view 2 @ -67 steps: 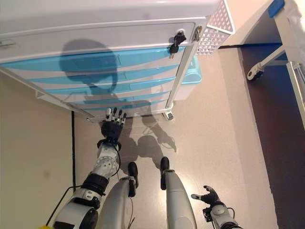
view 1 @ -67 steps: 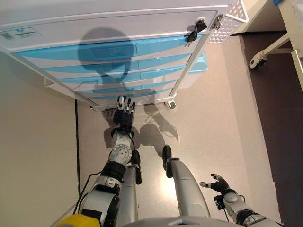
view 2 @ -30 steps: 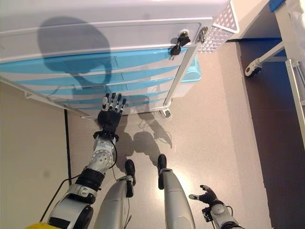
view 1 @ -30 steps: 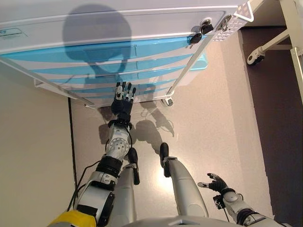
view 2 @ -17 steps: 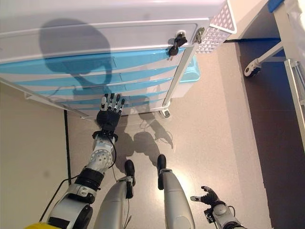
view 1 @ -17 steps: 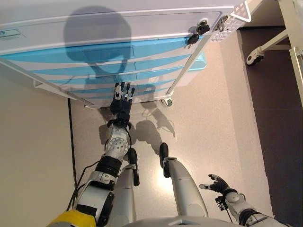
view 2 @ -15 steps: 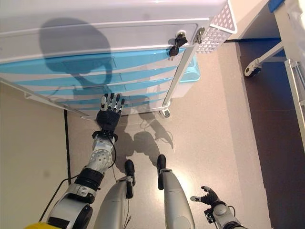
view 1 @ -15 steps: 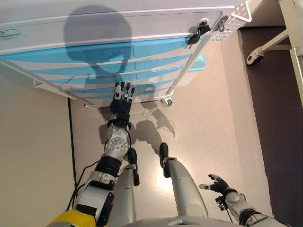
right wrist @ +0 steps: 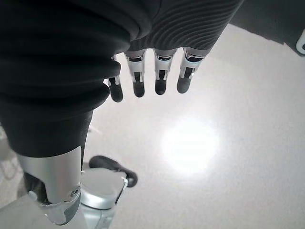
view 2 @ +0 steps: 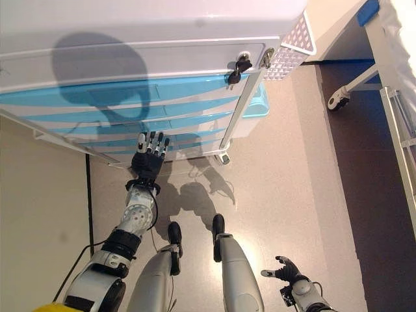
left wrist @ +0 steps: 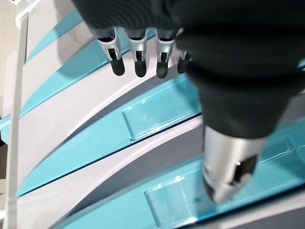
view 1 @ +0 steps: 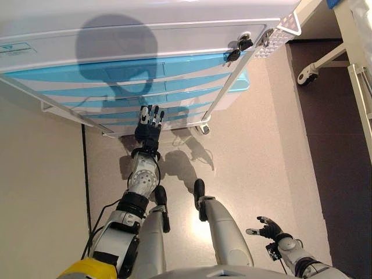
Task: Open the drawer and pick up the medicine
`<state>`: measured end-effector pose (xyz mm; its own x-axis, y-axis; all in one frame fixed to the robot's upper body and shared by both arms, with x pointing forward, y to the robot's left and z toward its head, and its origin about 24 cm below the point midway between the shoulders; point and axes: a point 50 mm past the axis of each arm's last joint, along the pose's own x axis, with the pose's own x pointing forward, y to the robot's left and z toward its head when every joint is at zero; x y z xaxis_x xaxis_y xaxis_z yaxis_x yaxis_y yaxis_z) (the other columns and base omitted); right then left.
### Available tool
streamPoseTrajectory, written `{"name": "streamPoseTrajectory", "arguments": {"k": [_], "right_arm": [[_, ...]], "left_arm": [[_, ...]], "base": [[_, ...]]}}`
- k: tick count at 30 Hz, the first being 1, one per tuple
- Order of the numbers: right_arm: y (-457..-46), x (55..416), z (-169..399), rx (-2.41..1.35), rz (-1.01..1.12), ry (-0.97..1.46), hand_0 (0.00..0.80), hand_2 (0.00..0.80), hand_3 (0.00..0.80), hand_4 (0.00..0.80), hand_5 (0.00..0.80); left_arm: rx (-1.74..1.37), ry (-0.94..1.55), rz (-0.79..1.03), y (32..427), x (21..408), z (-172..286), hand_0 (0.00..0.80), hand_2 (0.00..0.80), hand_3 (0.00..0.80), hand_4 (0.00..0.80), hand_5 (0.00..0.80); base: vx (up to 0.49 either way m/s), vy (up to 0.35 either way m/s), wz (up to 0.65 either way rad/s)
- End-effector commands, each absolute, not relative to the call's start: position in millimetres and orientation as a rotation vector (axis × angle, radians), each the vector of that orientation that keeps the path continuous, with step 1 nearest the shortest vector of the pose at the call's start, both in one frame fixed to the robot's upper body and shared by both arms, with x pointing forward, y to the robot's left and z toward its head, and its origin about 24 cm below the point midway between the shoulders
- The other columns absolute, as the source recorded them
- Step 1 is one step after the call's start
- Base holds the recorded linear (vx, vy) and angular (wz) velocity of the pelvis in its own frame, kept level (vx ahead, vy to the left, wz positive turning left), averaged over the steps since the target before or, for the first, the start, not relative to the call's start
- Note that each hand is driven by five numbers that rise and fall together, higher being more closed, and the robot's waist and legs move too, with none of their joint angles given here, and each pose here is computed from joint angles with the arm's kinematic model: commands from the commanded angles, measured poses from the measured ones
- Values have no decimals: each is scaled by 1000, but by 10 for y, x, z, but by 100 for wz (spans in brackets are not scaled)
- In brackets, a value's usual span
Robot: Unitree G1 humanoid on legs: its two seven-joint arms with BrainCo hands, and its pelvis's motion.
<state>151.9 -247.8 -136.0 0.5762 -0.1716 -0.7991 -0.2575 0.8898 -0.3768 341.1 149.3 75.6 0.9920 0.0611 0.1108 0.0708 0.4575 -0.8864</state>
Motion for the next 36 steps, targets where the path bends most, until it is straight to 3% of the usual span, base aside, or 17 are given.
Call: {"name": "streamPoseTrajectory", "arguments": {"k": [1, 2, 4, 5, 6, 8, 9, 36], "right_arm": [[-2692, 1309, -1374, -569, 60, 1031, 0, 0, 0, 0, 0], [-2689, 1318, -1372, -571, 62, 1029, 0, 0, 0, 0, 0], [-2687, 1325, -1371, -572, 61, 1028, 0, 0, 0, 0, 0], [-2680, 1339, -1369, -573, 62, 1024, 0, 0, 0, 0, 0], [-2678, 1359, -1362, -574, 62, 1018, 0, 0, 0, 0, 0], [-2683, 1369, -1358, -580, 60, 1017, 0, 0, 0, 0, 0], [-2679, 1369, -1359, -579, 61, 1017, 0, 0, 0, 0, 0], [-2663, 1426, -1345, -600, 71, 1005, 0, 0, 0, 0, 0]], "left_arm": [[-1002, -589, -333, 1369, 3581, 2019, 157, 157, 157, 157, 157], [-1002, -592, -328, 1369, 3584, 2028, 273, 273, 273, 273, 273], [-1006, -597, -323, 1375, 3586, 2042, 292, 292, 292, 292, 292], [-1009, -598, -319, 1376, 3592, 2057, 420, 420, 420, 420, 420], [-1012, -600, -317, 1377, 3594, 2069, 439, 439, 439, 439, 439], [-1010, -608, -314, 1384, 3596, 2094, 637, 637, 637, 637, 637], [-1014, -609, -313, 1385, 3596, 2098, 800, 800, 800, 800, 800], [-1007, -616, -292, 1386, 3577, 2134, 800, 800, 800, 800, 800]], "base": [[0, 0, 0], [0, 0, 0], [0, 0, 0], [0, 0, 0], [0, 11, -3], [-1, 5, -2], [0, 0, 0], [0, 0, 0]]}}
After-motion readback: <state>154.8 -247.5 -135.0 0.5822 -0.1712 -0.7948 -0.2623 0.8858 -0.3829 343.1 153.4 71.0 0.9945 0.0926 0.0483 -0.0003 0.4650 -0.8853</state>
